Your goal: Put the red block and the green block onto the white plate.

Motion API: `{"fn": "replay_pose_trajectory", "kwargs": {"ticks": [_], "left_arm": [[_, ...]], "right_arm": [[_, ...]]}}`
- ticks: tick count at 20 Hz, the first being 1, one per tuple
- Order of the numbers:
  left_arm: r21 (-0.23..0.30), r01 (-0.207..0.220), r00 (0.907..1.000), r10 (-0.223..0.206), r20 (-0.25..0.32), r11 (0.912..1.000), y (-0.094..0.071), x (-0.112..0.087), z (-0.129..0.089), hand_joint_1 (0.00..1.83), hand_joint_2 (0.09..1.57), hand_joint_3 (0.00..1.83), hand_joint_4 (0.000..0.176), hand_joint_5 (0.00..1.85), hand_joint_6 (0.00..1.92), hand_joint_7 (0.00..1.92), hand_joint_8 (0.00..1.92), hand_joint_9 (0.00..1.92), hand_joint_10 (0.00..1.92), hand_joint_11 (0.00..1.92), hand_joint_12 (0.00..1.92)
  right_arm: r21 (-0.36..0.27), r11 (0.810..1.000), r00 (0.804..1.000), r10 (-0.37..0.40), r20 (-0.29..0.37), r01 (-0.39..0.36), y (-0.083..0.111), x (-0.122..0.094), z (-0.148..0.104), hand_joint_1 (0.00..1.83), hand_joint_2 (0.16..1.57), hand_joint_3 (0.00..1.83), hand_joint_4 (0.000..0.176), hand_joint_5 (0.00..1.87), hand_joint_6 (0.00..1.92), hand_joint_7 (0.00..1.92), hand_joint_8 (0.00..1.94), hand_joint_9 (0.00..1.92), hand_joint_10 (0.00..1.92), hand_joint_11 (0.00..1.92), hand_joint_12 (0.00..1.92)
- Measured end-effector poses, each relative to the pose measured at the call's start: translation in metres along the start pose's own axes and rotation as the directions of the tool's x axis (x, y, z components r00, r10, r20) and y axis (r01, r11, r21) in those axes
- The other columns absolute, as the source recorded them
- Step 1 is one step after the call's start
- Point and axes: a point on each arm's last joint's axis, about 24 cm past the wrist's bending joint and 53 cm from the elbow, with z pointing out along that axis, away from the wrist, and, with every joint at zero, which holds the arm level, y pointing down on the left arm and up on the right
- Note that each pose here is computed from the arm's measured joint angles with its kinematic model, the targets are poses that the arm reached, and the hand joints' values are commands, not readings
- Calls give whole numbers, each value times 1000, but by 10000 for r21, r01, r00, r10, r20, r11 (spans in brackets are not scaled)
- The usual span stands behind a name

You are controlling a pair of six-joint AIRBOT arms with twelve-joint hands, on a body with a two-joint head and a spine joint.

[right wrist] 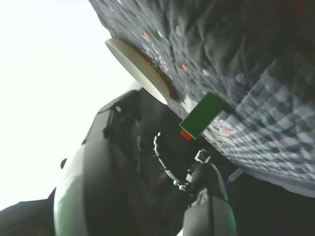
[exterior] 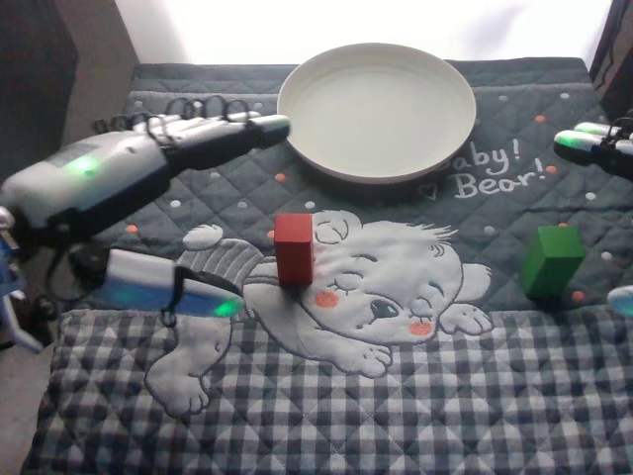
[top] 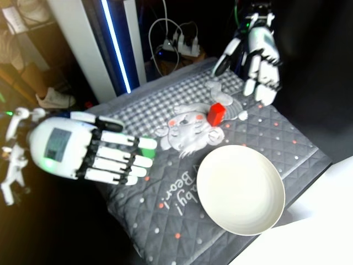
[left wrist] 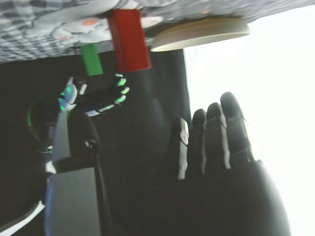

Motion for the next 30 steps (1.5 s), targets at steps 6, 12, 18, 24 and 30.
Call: {"fn": "replay_pose_trajectory", "kwargs": {"ticks": [6, 12, 18, 24, 30], "left_arm": [[33, -7, 9975, 9, -701, 10000, 3, 33, 35, 1019, 821, 0, 0, 365, 2, 369, 8, 342, 15, 16, 858], [-56, 210, 9984, -212, -527, 9998, 9, 33, 43, 1037, 853, 0, 0, 487, 0, 508, 0, 511, 0, 209, 760], [63, 304, 9989, -302, -353, 9995, 9, 32, 51, 1183, 852, 0, 0, 530, 2, 554, 9, 526, 19, 195, 876], [56, 457, 9987, -455, -218, 9989, 11, 32, 56, 1110, 922, 5, 0, 363, 0, 380, 0, 379, 0, 7, 937], [63, 591, 9982, -591, -36, 9982, 13, 29, 59, 1283, 868, 0, 0, 523, 9, 514, 6, 524, 8, 212, 718]], "right_arm": [[-273, 9996, 9999, 77, 102, -74, 2, 2, 2, 801, 940, 0, 161, 37, 2, 53, 2, 38, 1, 0, 247], [-321, 9957, 9962, 871, -23, -871, -12, 24, 9, 917, 919, 0, 114, 147, 1, 159, 0, 153, 3, 0, 550], [-291, 9960, 9964, 843, 46, -841, -16, 23, 10, 967, 884, 0, 117, 282, 8, 244, 6, 230, 7, 0, 758], [-210, 9943, 9945, 1049, 53, -1048, -22, 31, 13, 1069, 909, 0, 34, 596, 2, 670, 11, 727, 42, 514, 883], [-189, 9926, 9919, 1210, 380, -1203, -28, 28, 16, 1085, 923, 13, 0, 704, 14, 741, 1, 772, 2, 494, 877]]}}
